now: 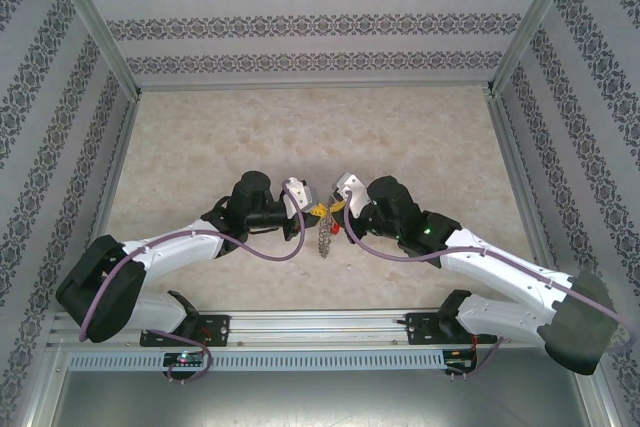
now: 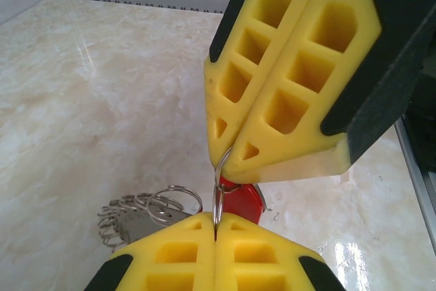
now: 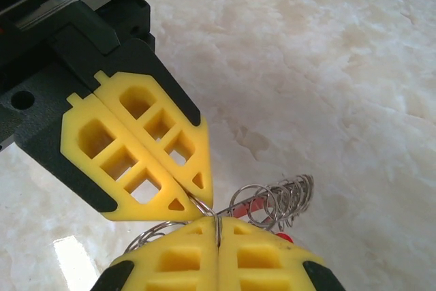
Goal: Put the keys on the keyring
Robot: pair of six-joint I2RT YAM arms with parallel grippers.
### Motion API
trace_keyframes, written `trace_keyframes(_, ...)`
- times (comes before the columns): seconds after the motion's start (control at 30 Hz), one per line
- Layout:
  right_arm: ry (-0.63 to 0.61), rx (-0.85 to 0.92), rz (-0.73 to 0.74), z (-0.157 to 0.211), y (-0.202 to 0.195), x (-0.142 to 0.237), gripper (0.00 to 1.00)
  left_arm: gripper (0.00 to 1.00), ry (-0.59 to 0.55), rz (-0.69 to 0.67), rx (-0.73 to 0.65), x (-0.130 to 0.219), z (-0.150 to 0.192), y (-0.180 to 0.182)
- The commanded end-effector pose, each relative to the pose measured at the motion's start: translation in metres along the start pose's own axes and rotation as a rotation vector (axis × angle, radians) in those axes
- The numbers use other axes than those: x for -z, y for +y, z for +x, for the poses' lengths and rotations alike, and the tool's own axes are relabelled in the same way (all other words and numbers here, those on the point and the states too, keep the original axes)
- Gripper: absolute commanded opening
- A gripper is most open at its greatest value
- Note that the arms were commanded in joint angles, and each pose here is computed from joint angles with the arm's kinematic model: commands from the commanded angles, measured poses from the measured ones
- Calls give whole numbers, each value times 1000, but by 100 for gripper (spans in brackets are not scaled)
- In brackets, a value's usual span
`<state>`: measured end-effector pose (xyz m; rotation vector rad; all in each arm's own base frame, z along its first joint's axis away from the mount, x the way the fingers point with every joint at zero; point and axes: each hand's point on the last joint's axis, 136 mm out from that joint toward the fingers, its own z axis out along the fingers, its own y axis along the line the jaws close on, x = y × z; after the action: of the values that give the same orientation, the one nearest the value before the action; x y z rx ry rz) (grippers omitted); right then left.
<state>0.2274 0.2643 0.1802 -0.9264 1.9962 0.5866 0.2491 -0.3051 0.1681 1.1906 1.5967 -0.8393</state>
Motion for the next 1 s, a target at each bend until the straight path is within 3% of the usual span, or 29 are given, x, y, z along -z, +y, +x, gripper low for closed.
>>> trace_keyframes(0.0, 4, -15, 48, 0, -8, 3, 0, 0, -46, -17, -11, 4, -11, 1)
trace_keyframes(0.1, -15, -1, 26, -8, -4, 3, 0, 0, -37, -14, -9, 4, -9, 0)
trace_keyframes(0.2, -39, 15, -4, -19, 1, 3, 0, 20, -20, -14, -15, 5, -7, 0)
trace_keyframes(0.23, -48, 21, -17, -22, 3, 4, 0, 22, -17, -14, -16, 5, -6, 0)
trace_keyframes(0.97, -44, 52, -33, -29, 6, -3, 0, 25, 20, 8, -31, 6, 0, -4)
